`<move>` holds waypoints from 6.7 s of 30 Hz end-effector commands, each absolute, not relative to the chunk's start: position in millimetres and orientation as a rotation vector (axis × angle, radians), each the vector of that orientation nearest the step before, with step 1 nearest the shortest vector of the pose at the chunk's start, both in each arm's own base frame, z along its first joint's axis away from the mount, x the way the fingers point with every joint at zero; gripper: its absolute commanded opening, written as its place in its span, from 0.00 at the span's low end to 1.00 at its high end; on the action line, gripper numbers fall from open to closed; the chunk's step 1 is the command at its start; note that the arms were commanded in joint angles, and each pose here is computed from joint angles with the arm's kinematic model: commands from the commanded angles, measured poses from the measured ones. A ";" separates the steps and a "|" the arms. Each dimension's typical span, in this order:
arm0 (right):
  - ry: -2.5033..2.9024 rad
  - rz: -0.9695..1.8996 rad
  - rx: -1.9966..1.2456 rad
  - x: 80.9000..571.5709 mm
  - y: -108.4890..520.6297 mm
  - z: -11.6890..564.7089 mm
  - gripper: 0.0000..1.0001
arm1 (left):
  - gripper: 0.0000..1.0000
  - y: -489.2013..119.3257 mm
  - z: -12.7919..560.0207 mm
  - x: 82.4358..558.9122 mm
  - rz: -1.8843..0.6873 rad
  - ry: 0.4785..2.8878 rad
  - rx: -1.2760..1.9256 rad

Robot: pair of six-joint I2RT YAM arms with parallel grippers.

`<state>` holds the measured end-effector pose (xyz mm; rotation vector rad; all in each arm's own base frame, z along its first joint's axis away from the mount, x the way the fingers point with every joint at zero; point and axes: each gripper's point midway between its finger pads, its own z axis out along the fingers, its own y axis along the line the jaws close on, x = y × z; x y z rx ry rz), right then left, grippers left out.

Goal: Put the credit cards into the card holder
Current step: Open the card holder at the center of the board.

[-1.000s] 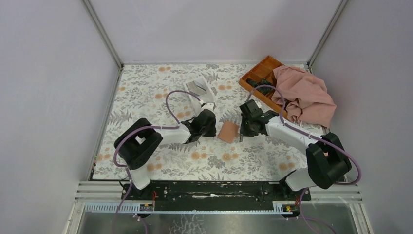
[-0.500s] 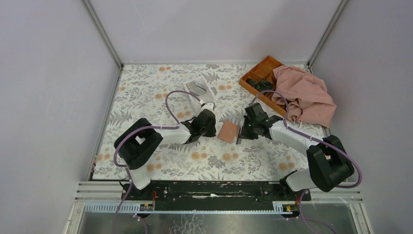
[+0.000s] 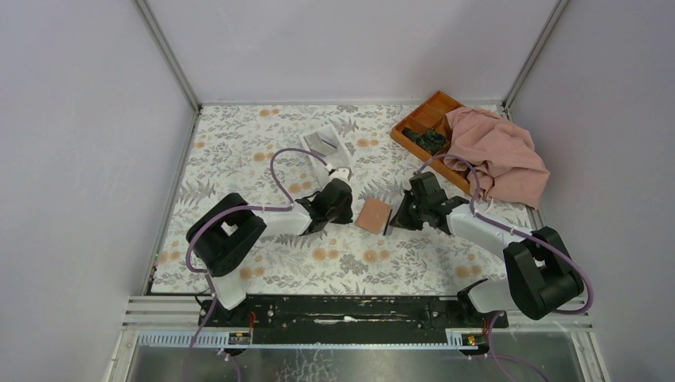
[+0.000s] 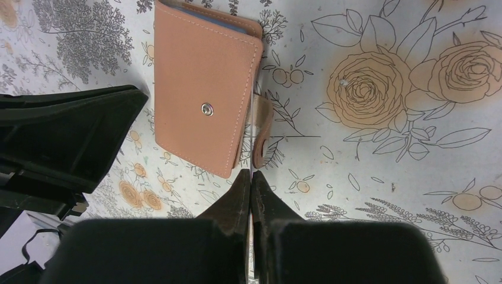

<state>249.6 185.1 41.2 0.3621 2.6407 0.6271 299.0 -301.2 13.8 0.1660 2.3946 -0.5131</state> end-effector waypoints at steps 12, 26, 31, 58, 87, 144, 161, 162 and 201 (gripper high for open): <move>2.529 0.827 0.430 260.7 196.0 61.5 0.00 | 0.15 -295.1 -10.4 285.0 -0.474 2.449 0.202; 2.504 0.884 0.481 260.9 197.7 56.9 0.00 | 0.13 -293.0 -14.0 283.0 -0.466 2.456 0.205; 2.479 0.917 0.519 261.9 198.3 55.4 0.00 | 0.12 -290.8 -15.2 280.9 -0.462 2.460 0.205; 2.390 1.035 0.593 261.2 196.9 61.1 0.00 | 0.09 -285.7 -22.3 275.0 -0.448 2.478 0.205; 2.354 1.096 0.663 261.8 199.4 42.2 0.00 | 0.05 -292.3 -26.1 269.4 -0.465 2.493 0.218; 2.306 1.105 0.614 266.8 199.9 51.4 0.00 | 0.01 -292.1 -34.8 263.1 -0.445 2.514 0.244; 2.289 1.097 0.588 267.6 198.6 62.9 0.00 | 0.01 -292.6 -35.8 263.7 -0.441 2.518 0.246; 2.288 1.098 0.588 267.7 198.7 63.4 0.00 | 0.01 -292.6 -35.7 263.7 -0.441 2.518 0.247; 2.283 1.065 0.572 265.2 193.7 70.0 0.00 | 0.00 -293.6 -36.3 261.7 -0.438 2.524 0.254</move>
